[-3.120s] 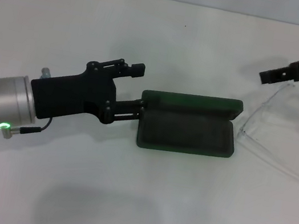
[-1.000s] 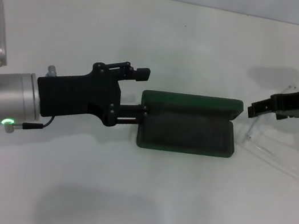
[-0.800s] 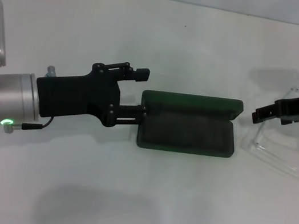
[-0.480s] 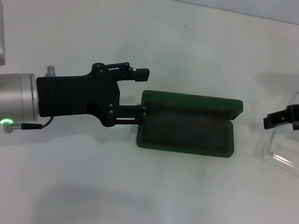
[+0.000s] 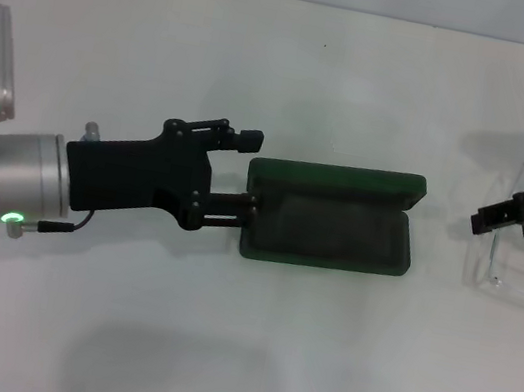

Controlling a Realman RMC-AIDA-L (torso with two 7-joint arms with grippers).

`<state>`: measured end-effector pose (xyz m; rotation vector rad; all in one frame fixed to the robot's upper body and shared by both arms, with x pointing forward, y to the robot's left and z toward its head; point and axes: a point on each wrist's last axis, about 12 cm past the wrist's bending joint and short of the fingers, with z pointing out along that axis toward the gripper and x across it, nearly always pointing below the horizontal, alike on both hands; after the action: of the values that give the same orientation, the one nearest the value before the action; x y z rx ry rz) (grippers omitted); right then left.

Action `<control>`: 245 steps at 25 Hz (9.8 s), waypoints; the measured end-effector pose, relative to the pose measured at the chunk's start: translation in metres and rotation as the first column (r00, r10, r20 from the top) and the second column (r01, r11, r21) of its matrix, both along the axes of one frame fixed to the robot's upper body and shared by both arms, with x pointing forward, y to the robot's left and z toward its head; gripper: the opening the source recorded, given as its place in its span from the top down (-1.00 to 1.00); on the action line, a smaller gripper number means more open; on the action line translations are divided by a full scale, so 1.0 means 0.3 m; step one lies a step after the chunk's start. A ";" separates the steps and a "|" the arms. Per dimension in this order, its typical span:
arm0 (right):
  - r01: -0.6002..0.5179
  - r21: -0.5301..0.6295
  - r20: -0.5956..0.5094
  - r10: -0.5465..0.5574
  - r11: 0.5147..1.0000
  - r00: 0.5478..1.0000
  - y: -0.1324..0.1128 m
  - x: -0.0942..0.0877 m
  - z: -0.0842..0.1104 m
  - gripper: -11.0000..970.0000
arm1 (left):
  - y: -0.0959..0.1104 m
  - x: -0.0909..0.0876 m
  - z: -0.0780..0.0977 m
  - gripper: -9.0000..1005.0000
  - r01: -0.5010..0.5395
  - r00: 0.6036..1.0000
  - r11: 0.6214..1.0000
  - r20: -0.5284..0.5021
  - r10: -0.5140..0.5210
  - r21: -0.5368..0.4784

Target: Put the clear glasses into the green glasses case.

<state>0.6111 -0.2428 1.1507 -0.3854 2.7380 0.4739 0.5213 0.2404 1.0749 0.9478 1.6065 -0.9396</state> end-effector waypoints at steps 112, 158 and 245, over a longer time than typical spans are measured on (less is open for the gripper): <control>-0.415 -0.175 0.074 0.432 0.893 0.899 0.082 -0.007 0.028 0.11 | -0.022 0.000 -0.017 -0.52 -0.027 0.999 0.999 -0.031 0.026 -0.045; -0.490 -0.232 0.026 0.509 0.840 0.861 0.133 -0.034 -0.008 0.70 | -0.001 -0.008 -0.023 -0.52 -0.049 0.998 0.998 -0.031 0.048 -0.045; -0.925 0.135 0.862 0.418 0.355 0.287 -0.014 -0.331 -0.107 0.73 | -0.286 0.080 0.054 -0.51 0.227 0.969 0.971 0.113 -0.218 -0.077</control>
<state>0.5118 -0.2469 1.1187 -1.3539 1.2835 1.1514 0.5453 0.1545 1.0911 1.1127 1.3789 -1.0878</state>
